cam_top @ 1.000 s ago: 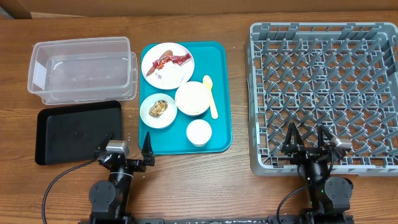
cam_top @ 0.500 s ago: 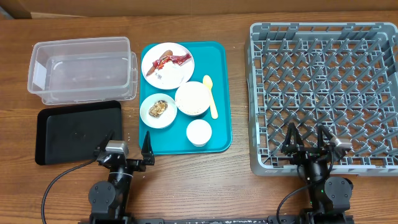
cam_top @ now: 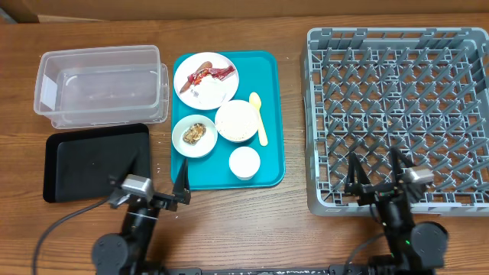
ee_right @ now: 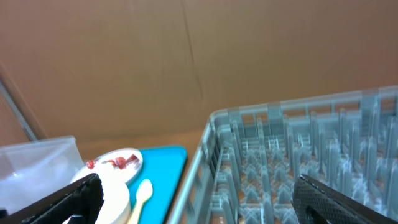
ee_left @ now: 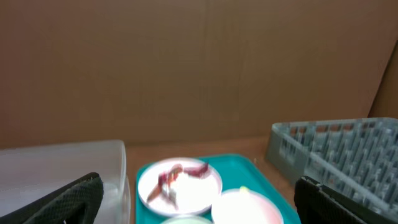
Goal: Sort waste into correct bins and load items into the dishwasher
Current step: 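Reach the left gripper to the white rice bowl and grasp its rim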
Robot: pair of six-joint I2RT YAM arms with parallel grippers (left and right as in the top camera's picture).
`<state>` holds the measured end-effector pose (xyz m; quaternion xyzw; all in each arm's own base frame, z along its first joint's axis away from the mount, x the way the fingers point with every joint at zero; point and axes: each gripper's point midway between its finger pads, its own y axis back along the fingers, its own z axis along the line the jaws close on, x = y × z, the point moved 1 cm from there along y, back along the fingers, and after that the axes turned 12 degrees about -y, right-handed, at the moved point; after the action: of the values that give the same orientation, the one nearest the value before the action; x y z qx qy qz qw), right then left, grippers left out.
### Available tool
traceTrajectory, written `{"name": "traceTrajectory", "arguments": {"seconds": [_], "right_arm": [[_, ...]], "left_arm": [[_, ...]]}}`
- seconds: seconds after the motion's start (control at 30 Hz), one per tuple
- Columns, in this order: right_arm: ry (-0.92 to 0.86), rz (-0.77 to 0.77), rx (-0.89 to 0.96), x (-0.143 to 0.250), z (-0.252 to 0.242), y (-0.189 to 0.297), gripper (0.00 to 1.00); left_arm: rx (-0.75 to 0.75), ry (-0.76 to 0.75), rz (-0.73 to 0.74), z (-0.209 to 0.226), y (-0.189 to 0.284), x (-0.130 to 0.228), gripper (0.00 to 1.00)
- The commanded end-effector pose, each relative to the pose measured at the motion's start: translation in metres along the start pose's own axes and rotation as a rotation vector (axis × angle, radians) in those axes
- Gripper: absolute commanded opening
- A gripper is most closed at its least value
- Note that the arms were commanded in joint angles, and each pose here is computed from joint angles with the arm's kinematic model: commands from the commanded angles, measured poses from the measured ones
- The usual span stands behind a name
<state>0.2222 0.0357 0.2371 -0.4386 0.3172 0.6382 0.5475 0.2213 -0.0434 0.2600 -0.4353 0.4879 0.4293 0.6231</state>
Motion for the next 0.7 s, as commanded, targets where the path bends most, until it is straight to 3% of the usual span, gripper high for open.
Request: {"name": "traceTrajectory", "arguments": {"seconds": [0.0, 0.13, 0.37, 0.5, 0.67], "right_arm": [[0.049, -0.057, -0.037, -0.045, 0.024, 0.006, 1.00], [0.072, -0.035, -0.032, -0.074, 0.038, 0.001, 1.00], [0.117, 0.139, 0.019, -0.105, 0.051, -0.028, 1.00], [0.096, 0.264, 0.067, -0.116, 0.052, -0.046, 1.00], [0.063, 0.441, 0.136, -0.112, 0.047, -0.068, 1.00]], "left_arm": [[0.013, -0.053, -0.026, 0.004, -0.005, -0.046, 1.00], [0.079, -0.083, 0.038, 0.005, -0.027, -0.080, 1.00], [0.213, -0.002, 0.265, 0.007, -0.086, -0.117, 1.00], [0.290, 0.019, 0.437, -0.001, -0.123, -0.118, 1.00], [0.309, -0.007, 0.697, -0.020, -0.164, -0.092, 1.00]]}}
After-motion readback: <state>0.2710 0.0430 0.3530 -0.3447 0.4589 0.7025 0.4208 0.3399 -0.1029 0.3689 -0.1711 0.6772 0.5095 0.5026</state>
